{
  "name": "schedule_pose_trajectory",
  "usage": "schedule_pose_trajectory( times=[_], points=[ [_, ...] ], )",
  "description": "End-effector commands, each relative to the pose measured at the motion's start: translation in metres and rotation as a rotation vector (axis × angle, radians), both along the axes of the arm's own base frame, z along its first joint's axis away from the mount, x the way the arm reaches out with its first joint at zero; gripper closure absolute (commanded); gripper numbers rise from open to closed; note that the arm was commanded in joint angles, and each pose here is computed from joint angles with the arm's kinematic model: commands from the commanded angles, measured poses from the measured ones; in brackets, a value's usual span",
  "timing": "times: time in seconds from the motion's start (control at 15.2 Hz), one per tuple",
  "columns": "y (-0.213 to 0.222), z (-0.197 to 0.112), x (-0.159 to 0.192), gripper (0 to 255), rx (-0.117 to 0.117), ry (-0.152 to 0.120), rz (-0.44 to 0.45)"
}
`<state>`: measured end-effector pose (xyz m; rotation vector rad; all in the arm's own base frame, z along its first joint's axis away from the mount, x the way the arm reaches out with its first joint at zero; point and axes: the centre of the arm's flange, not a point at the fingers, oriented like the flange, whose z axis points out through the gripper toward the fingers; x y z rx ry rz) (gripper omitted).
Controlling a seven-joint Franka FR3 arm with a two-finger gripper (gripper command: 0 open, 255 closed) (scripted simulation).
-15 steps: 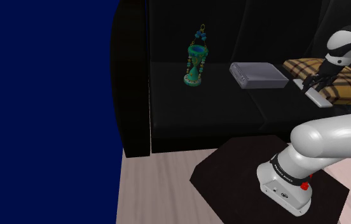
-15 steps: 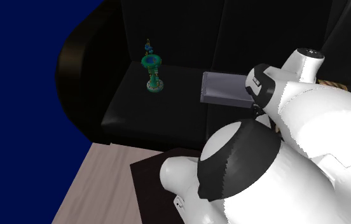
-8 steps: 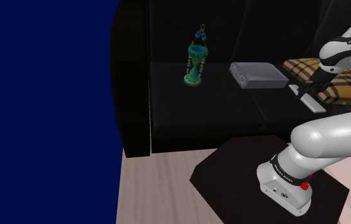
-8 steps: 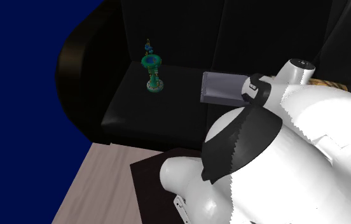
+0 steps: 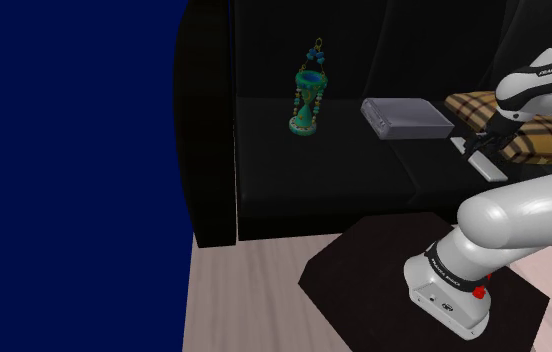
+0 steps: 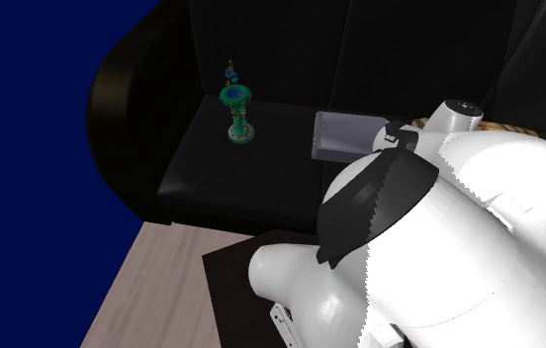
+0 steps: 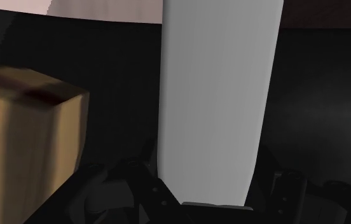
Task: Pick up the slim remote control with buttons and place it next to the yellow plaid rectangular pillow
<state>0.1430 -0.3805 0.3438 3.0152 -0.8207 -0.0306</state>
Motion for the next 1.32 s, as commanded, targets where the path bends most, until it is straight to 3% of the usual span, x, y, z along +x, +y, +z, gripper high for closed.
schedule_pose_trajectory(
  times=[0.0,0.07,0.13,0.46,0.73,1.25],
  points=[
    [0.0,0.0,0.0,255,0.0,0.0,0.0],
    [0.0,0.0,0.0,255,0.0,0.0,0.0],
    [0.0,0.0,0.0,0,0.0,0.0,0.0],
    [0.0,0.0,0.0,0,0.0,0.0,0.0],
    [0.001,0.05,0.001,0,0.0,0.0,0.0],
    [0.001,0.05,0.001,0,0.0,0.0,0.0]
  ],
)
